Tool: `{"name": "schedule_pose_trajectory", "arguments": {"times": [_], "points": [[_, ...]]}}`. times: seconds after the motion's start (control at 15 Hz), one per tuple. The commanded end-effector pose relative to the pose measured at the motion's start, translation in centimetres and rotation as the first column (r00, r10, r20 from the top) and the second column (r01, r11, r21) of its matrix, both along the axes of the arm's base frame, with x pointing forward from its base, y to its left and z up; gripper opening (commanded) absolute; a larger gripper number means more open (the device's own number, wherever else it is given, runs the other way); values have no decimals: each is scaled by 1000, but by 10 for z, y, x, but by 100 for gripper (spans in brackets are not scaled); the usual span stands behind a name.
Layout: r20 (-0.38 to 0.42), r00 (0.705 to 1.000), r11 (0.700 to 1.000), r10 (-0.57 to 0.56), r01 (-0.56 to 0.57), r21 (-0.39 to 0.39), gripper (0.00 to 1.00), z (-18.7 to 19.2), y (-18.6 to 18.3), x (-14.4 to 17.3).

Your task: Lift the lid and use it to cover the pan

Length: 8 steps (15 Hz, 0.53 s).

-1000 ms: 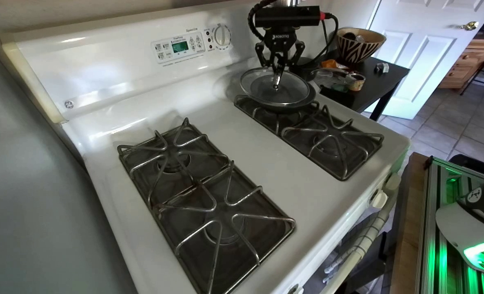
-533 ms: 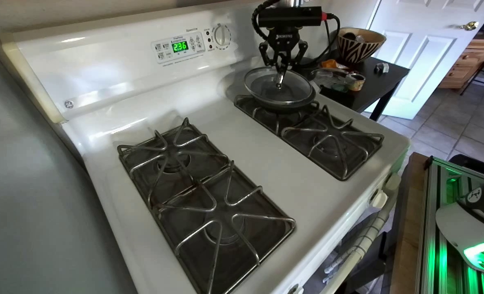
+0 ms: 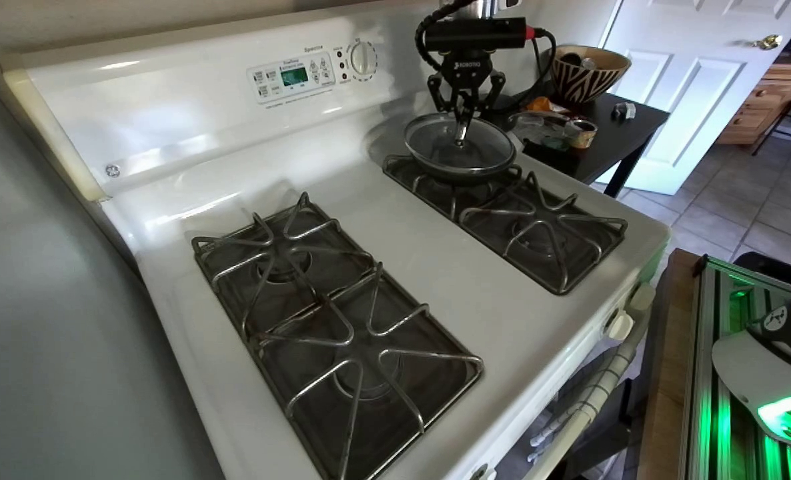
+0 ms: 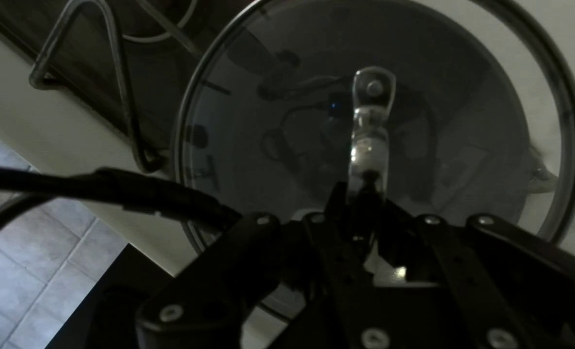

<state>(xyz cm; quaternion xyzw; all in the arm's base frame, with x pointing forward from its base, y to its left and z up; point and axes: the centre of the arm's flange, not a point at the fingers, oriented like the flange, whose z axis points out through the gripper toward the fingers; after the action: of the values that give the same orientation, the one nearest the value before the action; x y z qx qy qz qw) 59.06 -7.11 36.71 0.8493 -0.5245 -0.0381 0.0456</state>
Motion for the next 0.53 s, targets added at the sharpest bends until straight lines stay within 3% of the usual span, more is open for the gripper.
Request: {"name": "schedule_pose_trajectory", "arguments": {"times": [0.0, 0.47], "points": [[17, 999, 999, -51, 51, -8, 0, -1, -3, 2], [31, 997, 998, -69, 69, 0, 0, -4, -6, 6]]}}
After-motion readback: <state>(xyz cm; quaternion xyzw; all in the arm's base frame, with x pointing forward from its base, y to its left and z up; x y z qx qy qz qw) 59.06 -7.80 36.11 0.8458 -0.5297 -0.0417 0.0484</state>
